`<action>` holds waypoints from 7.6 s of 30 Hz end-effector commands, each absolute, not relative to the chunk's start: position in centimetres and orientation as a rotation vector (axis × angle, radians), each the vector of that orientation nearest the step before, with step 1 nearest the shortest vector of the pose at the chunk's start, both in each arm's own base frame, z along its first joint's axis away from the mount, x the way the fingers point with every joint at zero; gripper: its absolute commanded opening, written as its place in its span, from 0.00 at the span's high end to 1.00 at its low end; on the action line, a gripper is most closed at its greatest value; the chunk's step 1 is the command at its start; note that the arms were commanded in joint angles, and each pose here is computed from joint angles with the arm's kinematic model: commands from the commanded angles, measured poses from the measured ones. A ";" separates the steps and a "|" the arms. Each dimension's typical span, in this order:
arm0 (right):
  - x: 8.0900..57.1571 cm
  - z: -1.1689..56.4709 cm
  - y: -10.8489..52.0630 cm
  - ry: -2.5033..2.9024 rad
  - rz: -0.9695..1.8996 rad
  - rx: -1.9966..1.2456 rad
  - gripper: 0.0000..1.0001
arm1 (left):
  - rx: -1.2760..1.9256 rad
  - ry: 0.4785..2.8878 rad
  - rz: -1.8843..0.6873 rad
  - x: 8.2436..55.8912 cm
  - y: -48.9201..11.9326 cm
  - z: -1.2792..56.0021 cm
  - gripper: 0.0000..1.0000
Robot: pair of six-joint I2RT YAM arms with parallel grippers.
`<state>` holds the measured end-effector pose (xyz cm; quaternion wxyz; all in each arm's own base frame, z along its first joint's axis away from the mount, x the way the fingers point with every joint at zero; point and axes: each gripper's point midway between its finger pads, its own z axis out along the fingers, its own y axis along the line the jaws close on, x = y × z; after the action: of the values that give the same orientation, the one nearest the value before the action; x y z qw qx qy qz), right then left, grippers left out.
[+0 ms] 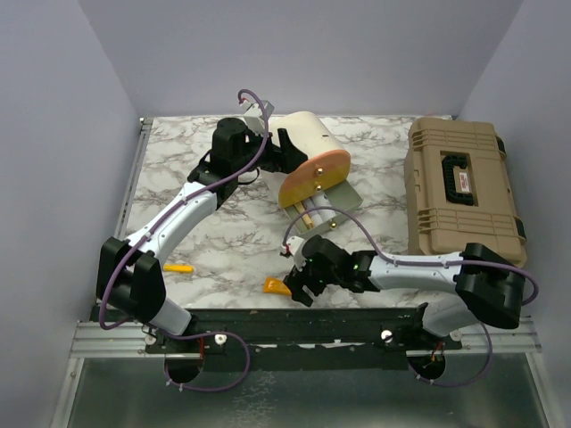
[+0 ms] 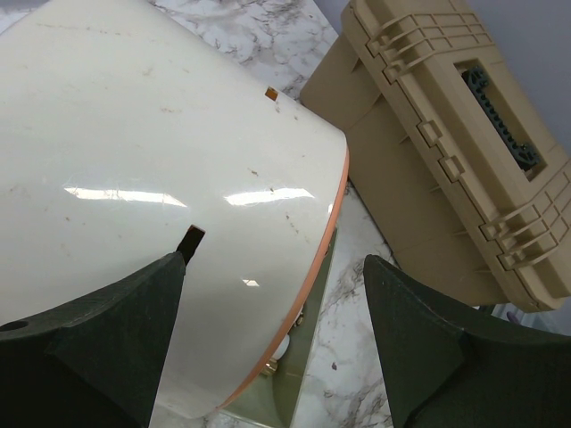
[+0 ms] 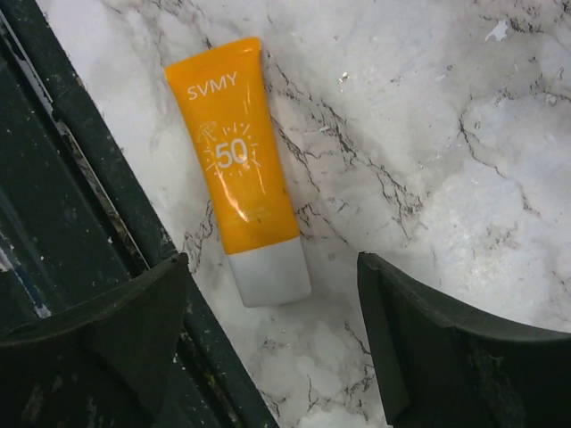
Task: Organize the makeup
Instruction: Pick up the makeup from the corner of the board, then place the makeup in the drawer, then close the drawer in the storage box.
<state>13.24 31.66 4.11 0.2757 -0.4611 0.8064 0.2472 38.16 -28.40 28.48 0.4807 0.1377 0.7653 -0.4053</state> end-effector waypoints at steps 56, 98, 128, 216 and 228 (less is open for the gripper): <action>25.2 17.9 26.6 2.031 0.359 -0.426 0.63 | 0.323 1.930 -1.002 37.7 -28.6 26.6 0.16; 30.7 13.3 25.6 2.276 0.266 -0.207 0.57 | 0.327 1.915 -1.008 37.9 -28.7 26.6 0.16; 28.6 10.6 21.4 2.318 0.560 0.213 0.48 | 0.345 1.911 -1.010 37.7 -28.7 26.6 0.16; 36.4 8.8 22.5 1.858 0.464 -0.575 0.80 | 0.370 1.923 -1.068 36.8 -29.3 25.7 0.16; 40.6 11.7 23.2 1.727 0.459 -0.391 0.80 | 0.398 1.942 -1.068 36.7 -29.4 25.2 0.16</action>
<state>36.84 23.35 7.48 0.5119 -0.2113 0.8056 0.2108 38.19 -28.81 28.36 0.4904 0.1477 0.7498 -0.4189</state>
